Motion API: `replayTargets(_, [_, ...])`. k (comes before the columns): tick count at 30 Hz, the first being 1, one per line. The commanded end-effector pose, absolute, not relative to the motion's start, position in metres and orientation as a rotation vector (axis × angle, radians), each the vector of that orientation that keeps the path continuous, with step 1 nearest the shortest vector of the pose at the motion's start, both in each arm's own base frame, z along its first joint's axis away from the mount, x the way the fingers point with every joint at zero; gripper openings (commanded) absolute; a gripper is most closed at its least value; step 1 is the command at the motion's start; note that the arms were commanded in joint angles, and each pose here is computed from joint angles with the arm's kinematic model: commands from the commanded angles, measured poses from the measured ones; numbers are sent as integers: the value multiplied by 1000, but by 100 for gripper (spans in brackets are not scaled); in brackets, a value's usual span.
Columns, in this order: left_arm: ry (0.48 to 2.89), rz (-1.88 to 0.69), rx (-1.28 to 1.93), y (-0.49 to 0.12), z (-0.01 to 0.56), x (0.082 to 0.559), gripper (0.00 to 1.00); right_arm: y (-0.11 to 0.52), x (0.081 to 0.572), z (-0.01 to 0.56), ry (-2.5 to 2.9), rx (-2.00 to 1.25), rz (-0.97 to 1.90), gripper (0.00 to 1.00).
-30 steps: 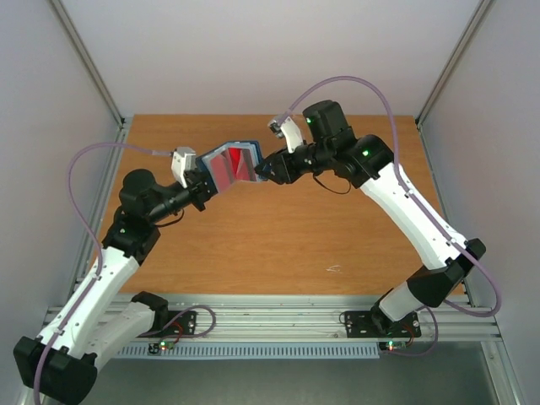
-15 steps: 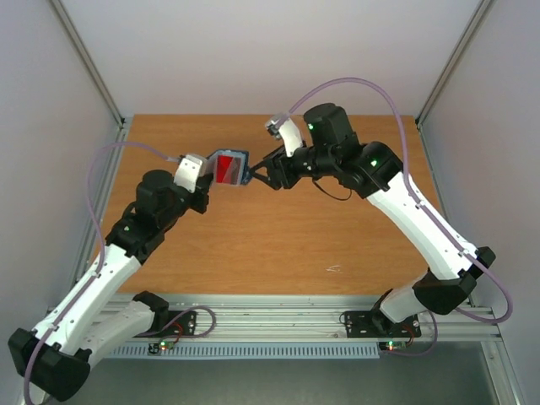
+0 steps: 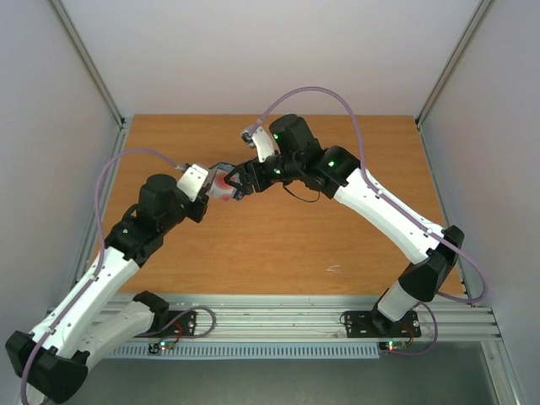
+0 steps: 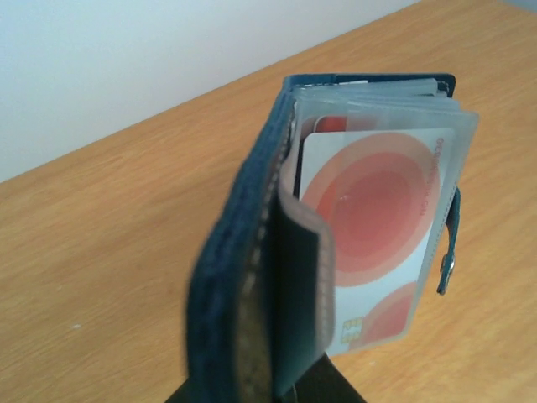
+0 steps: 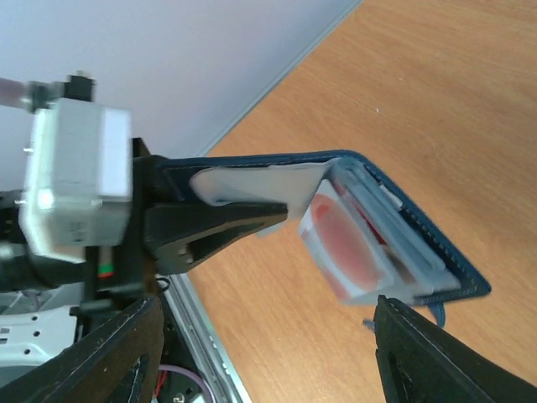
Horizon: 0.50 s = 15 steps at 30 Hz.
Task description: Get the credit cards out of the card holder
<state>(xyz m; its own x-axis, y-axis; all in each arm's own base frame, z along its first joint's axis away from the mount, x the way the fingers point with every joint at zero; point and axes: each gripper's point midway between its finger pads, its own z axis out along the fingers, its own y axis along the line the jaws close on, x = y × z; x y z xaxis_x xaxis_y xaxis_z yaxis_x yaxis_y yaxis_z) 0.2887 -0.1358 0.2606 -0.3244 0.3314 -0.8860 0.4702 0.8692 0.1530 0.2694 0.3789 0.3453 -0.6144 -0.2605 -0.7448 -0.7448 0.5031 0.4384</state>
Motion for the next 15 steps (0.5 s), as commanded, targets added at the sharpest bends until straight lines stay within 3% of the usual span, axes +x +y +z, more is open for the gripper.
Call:
replayTargets(1, [1841,-475,472,-159,310,272,0,367,286,345,2156,-732,1027,72])
replayTargets(3, [1819,-564,439,-162,321,266,0,350,295,336,2195,-693,951,91])
replayTargets(5, [1791,-645,430,-166,330,259,0,340,295,331,2197,-713,896,98])
replayTargets(12, [1677,-876,478,-184,360,240,0,352,248,340,2061,-1052,1090,96])
replayTargets(14, [1653,-936,484,-187,366,235,0,353,241,348,2009,-1085,1139,88])
replayTargets(15, [1643,-970,484,-189,370,232,0,353,239,352,1987,-1094,1171,77])
